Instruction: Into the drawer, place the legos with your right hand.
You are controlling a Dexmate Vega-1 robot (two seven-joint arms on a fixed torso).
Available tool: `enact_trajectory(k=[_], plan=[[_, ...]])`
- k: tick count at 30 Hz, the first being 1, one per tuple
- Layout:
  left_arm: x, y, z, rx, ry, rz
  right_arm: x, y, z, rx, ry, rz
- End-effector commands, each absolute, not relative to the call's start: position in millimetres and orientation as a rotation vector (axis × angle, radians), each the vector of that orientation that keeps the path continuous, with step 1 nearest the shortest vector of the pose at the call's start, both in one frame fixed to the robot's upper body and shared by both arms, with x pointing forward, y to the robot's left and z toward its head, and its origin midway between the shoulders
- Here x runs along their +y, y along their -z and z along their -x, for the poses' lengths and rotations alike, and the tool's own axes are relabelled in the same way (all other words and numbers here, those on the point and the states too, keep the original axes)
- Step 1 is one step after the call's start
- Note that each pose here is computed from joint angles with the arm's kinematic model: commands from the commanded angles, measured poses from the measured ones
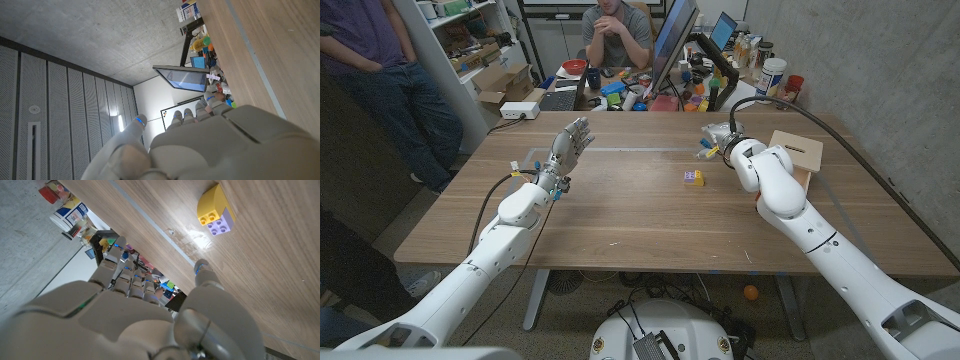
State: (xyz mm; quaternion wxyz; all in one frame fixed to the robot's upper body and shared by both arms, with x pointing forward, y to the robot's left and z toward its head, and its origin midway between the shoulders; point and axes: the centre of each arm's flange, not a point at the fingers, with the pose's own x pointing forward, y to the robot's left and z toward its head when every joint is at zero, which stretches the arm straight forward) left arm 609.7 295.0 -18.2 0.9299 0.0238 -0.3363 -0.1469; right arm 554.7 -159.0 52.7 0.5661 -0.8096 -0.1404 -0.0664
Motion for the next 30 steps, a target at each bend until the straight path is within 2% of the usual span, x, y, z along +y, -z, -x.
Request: enact_trajectory(k=[1,30], plan=[[295.9,19.0,-612.0,-0.685,0.294,-0.045,-149.4,-48.4,-565.1,-0.303,0.073,1.940],[292.9,23.3,-620.1,-0.669,0.302,-0.036,-136.2,-36.7,-584.7,-0.193,-0.053,2.058]])
